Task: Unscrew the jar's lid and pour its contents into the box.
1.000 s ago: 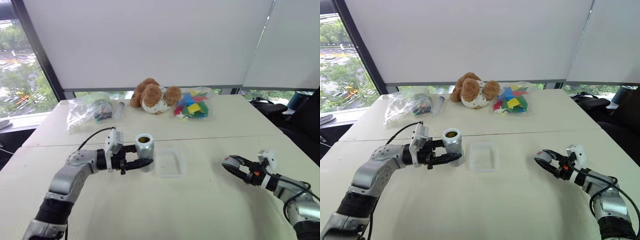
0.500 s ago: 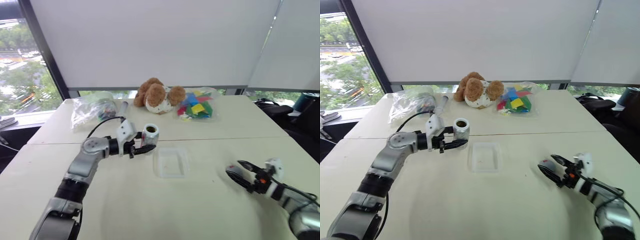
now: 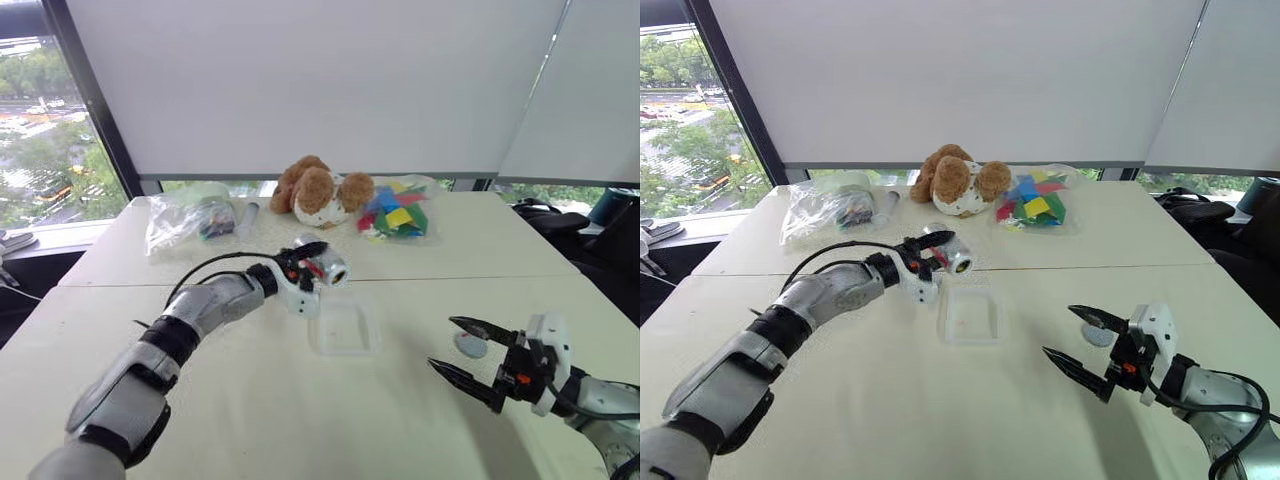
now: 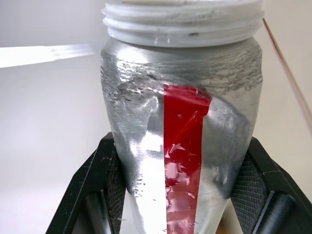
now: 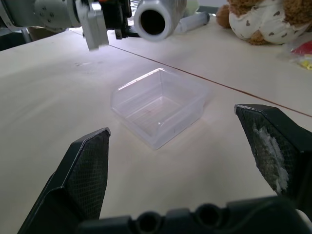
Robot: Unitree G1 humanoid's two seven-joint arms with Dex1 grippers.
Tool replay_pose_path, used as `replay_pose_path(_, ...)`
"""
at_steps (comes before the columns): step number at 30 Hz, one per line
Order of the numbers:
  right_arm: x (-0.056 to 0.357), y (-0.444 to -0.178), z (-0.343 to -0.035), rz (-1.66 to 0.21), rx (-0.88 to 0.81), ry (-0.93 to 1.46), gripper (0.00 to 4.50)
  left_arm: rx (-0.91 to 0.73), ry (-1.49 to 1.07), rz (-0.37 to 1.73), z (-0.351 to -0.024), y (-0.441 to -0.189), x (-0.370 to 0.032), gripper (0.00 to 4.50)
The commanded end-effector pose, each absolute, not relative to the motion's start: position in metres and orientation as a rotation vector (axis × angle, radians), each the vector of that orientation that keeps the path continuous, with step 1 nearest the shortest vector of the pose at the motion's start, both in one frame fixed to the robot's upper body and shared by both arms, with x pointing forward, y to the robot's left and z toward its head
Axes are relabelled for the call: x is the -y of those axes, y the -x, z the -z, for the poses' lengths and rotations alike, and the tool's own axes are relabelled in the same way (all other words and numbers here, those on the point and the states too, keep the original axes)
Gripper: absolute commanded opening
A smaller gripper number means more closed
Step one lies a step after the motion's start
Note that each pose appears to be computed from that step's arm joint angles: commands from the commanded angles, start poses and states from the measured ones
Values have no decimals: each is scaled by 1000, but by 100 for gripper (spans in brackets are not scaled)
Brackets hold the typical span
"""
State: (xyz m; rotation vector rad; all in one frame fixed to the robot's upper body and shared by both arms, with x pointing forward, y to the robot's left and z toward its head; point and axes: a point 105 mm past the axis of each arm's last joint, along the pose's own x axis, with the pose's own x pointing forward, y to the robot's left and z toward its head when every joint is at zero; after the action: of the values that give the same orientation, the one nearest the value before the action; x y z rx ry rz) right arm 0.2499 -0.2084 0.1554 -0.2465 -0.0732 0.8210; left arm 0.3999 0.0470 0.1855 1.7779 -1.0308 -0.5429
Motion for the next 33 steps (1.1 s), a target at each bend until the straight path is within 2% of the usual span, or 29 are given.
replay_pose_path(1, 204, -248, -165, -814, 116, 261, 446, 1233, -1869, 439, -188, -400, -42, 222)
replay_pose_path(5, 200, -250, -166, -807, 131, 247, 446, 1410, -2064, 243, -188, -407, -37, 222)
replay_pose_path(7, 198, -251, -168, -805, 139, 237, 446, 1556, -2108, 67, -195, -404, -35, 222)
replay_pose_path(11, 196, -253, -170, -786, 160, 208, 446, 1686, -2145, 42, -192, -400, -28, 222)
replay_pose_path(17, 190, -254, -171, -788, 168, 182, 446, 1661, -2152, 57, -193, -405, -33, 222)
replay_pose_path(20, 191, -254, -169, -784, 163, 175, 446, 1721, -2077, 80, -193, -396, -33, 222)
replay_pose_path(22, 191, -255, -167, -791, 157, 170, 446, 1668, -1927, 134, -201, -391, -37, 222)
replay_pose_path(25, 189, -258, -167, -809, 165, 149, 446, 1451, -1604, 271, -220, -385, -50, 222)
replay_pose_path(26, 187, -260, -168, -825, 175, 144, 446, 1256, -1445, 307, -227, -390, -64, 222)
replay_pose_path(30, 178, -263, -170, -914, 213, 170, 446, 796, -947, 386, -238, -399, -109, 222)
replay_pose_path(33, 169, -263, -172, -1000, 263, 201, 446, 542, -630, 407, -235, -402, -146, 222)
